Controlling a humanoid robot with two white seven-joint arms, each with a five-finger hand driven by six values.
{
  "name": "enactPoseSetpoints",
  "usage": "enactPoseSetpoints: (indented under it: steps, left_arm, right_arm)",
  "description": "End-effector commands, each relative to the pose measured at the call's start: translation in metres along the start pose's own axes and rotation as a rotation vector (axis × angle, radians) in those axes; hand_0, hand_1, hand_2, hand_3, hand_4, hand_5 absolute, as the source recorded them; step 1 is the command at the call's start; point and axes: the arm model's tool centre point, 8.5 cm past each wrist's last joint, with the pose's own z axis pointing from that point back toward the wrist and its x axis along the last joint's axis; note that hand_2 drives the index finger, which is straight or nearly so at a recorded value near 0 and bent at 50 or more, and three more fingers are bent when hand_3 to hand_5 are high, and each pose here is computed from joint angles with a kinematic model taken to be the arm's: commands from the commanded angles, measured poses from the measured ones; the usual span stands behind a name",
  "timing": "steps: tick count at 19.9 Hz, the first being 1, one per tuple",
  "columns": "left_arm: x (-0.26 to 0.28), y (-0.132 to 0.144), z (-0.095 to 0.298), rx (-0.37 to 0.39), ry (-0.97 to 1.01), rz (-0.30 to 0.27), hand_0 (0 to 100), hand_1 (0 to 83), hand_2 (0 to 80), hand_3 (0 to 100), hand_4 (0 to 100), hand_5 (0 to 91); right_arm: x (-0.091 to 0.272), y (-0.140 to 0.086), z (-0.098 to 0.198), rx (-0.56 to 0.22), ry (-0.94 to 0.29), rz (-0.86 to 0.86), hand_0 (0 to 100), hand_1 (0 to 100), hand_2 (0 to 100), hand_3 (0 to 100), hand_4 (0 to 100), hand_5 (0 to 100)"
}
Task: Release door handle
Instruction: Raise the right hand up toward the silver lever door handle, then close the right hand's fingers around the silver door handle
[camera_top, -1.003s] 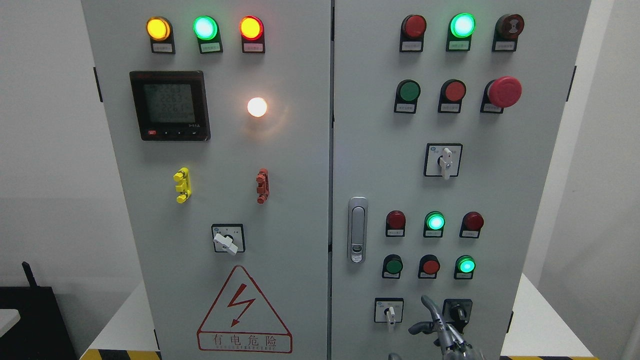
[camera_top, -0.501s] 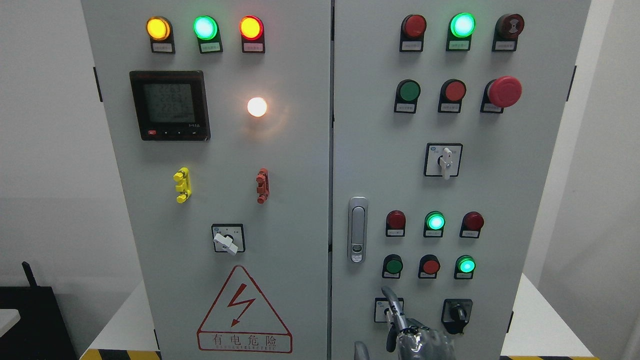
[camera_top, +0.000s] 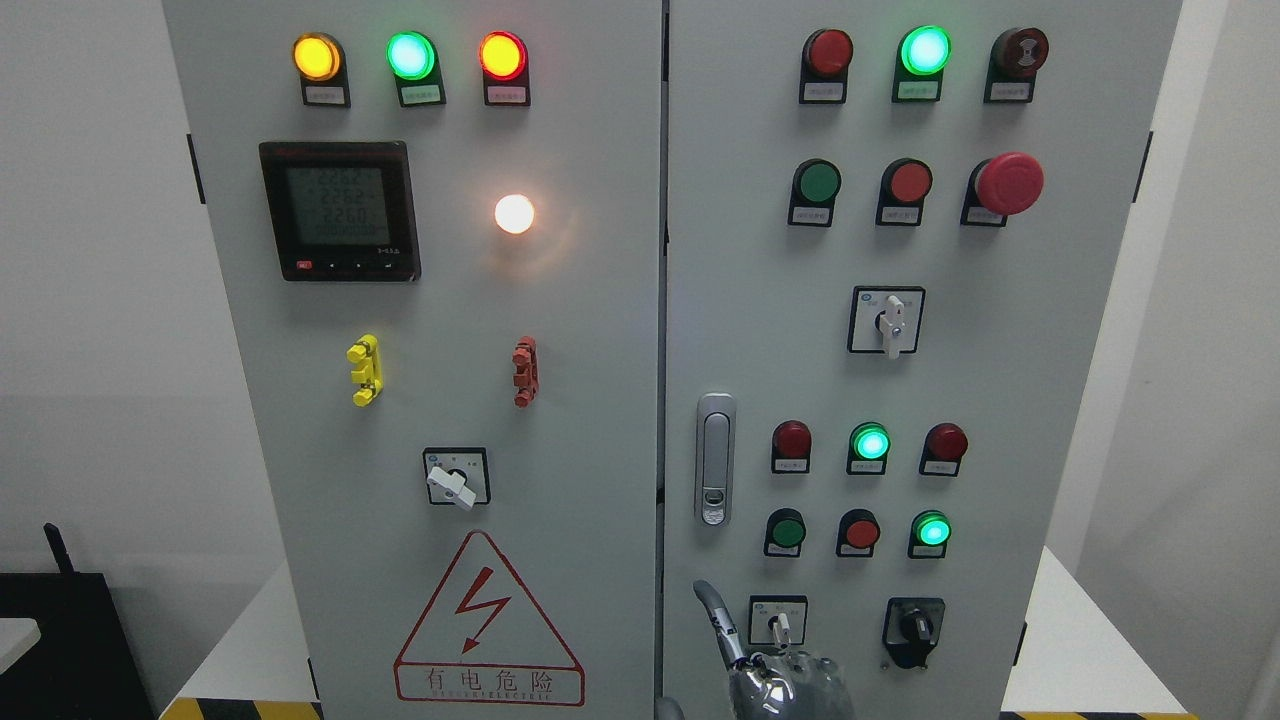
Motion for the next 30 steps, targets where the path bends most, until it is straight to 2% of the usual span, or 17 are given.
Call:
enactPoseSetpoints:
  steps: [1, 9, 15, 30]
  left_arm:
    - [0.003, 0.000, 0.000, -0.002, -0.010, -0.028, 12, 38.9, 0.0, 0, 0, 0.0]
    - [0.003, 0.000, 0.000, -0.002, -0.010, -0.028, 12, 38.9, 0.0, 0, 0, 0.0]
    - [0.003, 0.000, 0.000, -0.002, -0.010, -0.028, 12, 38.9, 0.0, 0, 0, 0.0]
    - [0.003, 0.000, 0.000, -0.002, -0.010, -0.028, 12, 38.9, 0.0, 0, 0, 0.0]
  right_arm:
    - [0.008, -0.001, -0.009, -0.007, -0.017, 0.049, 41, 37, 6, 100, 100, 100]
    - [-0.002, -0.006, -0.020, 0.004, 0.051, 0.082, 42, 36, 4, 100, 100, 100]
    - [-0.005, -0.015, -0.036, -0.024, 0.057, 0.098, 43, 36, 2, 100, 100, 100]
    - [-0.015, -0.011, -0.044, 0.001, 0.093, 0.110, 42, 36, 1, 100, 100, 100]
